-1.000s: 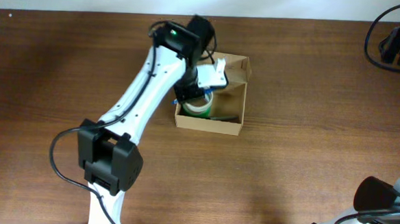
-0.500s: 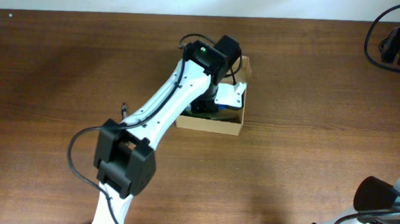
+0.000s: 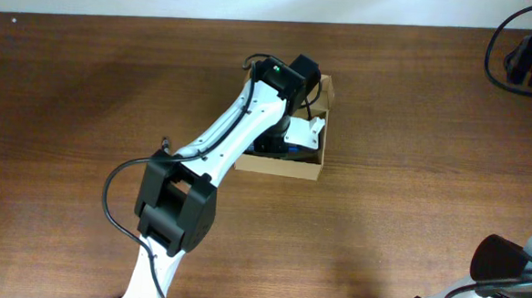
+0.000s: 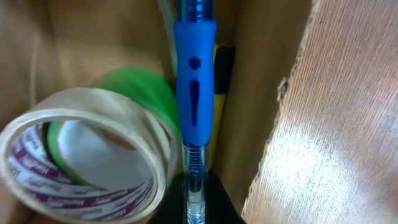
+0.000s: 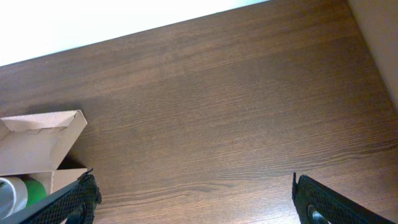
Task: Pack container
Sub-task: 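Lower the blue pen into the box and open the left gripper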
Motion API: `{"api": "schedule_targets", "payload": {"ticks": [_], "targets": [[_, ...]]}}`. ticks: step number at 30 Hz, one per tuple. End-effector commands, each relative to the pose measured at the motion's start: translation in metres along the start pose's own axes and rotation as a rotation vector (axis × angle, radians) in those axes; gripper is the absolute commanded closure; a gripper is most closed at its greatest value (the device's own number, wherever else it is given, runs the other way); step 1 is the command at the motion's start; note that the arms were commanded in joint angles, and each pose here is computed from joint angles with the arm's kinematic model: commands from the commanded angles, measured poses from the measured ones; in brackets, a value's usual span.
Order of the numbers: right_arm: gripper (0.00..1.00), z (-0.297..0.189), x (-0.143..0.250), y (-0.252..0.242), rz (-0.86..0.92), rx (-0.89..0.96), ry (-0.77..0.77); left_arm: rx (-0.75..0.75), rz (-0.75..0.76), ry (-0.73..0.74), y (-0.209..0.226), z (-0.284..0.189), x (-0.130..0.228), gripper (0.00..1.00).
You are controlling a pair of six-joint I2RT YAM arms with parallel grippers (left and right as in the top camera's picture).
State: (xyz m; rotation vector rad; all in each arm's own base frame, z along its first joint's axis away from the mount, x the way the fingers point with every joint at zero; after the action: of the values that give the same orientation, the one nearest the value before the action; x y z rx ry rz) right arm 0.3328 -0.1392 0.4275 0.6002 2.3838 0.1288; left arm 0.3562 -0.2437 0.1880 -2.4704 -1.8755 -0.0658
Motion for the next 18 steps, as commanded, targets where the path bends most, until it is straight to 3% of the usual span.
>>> {"api": "schedule_targets", "payload": {"ticks": [1, 3, 5, 6, 7, 12, 18], "targets": [[0.01, 0.000, -0.001, 0.001, 0.004, -0.013, -0.004, 0.035, 0.027, -0.020, 0.000, 0.010, -0.005, 0.95], [0.01, 0.000, -0.001, 0.001, 0.004, -0.013, -0.004, 0.033, 0.027, -0.024, 0.000, 0.011, -0.005, 0.92], [0.01, 0.000, -0.001, 0.001, 0.004, -0.013, -0.004, 0.033, 0.027, -0.024, 0.000, 0.010, -0.005, 0.77], [0.01, 0.000, -0.001, 0.001, 0.004, -0.013, -0.004, 0.033, 0.026, -0.025, 0.000, 0.010, -0.006, 0.62], [0.01, 0.000, -0.001, 0.001, 0.004, -0.013, -0.004, 0.032, 0.015, -0.023, 0.000, 0.010, -0.006, 0.57], [0.01, 0.000, -0.001, 0.001, 0.004, -0.013, -0.004, -0.012, -0.034, -0.026, -0.002, -0.007, -0.002, 0.54], [0.01, 0.000, -0.001, 0.001, 0.004, -0.013, -0.004, -0.236, -0.210, -0.031, -0.013, -0.075, 0.015, 0.50]]}}
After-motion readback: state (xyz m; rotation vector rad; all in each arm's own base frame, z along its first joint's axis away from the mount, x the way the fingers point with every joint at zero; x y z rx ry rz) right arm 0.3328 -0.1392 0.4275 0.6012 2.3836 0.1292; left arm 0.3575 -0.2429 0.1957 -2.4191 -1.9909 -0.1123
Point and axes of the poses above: each gripper's point midway between its finger pads, its own z axis out along the fingers, its own y axis along the line the jaws close on, x = y × z, the point moved 10 cm from there along -z, back along the fingers, and after that the axes turned 15 degrees about z, right-handed, at the moved point
